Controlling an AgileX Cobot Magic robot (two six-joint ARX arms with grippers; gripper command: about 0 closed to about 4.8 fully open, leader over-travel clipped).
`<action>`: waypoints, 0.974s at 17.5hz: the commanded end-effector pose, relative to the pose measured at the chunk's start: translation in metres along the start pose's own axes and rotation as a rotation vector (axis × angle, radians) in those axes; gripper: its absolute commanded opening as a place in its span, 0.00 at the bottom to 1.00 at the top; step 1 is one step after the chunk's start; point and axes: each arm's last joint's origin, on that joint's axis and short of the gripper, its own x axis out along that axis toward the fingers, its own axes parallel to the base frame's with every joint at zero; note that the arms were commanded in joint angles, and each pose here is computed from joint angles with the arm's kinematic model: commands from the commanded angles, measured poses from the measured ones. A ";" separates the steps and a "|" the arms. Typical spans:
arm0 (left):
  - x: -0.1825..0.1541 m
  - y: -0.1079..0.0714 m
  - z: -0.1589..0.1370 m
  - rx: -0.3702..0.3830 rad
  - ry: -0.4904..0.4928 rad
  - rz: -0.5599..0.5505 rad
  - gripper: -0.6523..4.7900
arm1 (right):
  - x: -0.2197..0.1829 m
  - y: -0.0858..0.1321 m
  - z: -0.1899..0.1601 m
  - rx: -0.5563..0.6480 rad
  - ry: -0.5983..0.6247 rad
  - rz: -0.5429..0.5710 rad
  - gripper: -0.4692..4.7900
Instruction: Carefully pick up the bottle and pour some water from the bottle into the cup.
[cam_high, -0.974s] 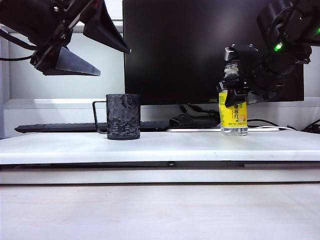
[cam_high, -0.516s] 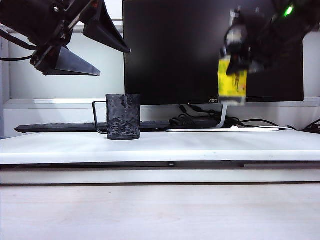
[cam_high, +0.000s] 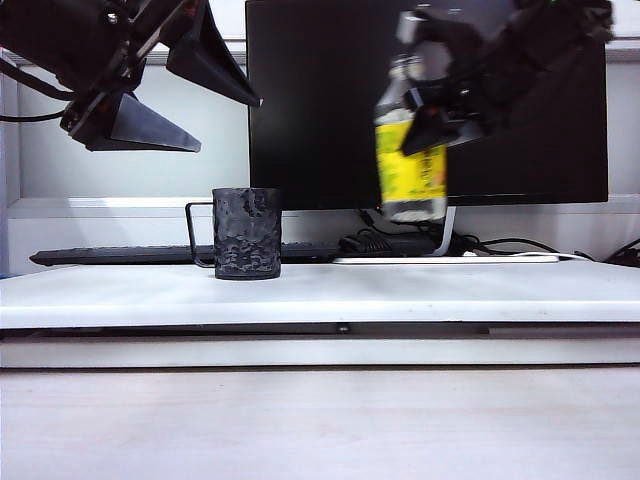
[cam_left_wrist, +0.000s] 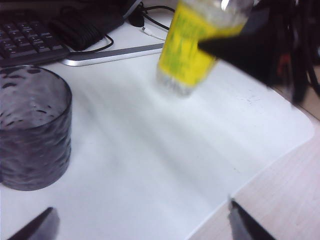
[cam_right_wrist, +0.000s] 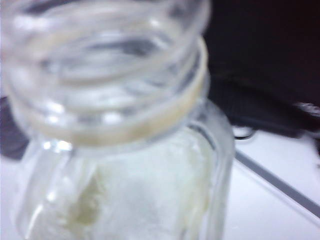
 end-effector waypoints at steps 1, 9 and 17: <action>-0.001 0.000 0.003 0.010 -0.018 0.007 1.00 | -0.002 0.006 0.009 -0.046 -0.014 -0.053 0.36; -0.009 0.000 0.015 0.067 -0.126 0.138 1.00 | 0.000 0.019 0.010 -0.129 0.028 -0.089 0.36; -0.013 -0.002 0.019 0.114 -0.160 0.146 1.00 | 0.000 0.026 0.050 -0.153 0.002 -0.117 0.36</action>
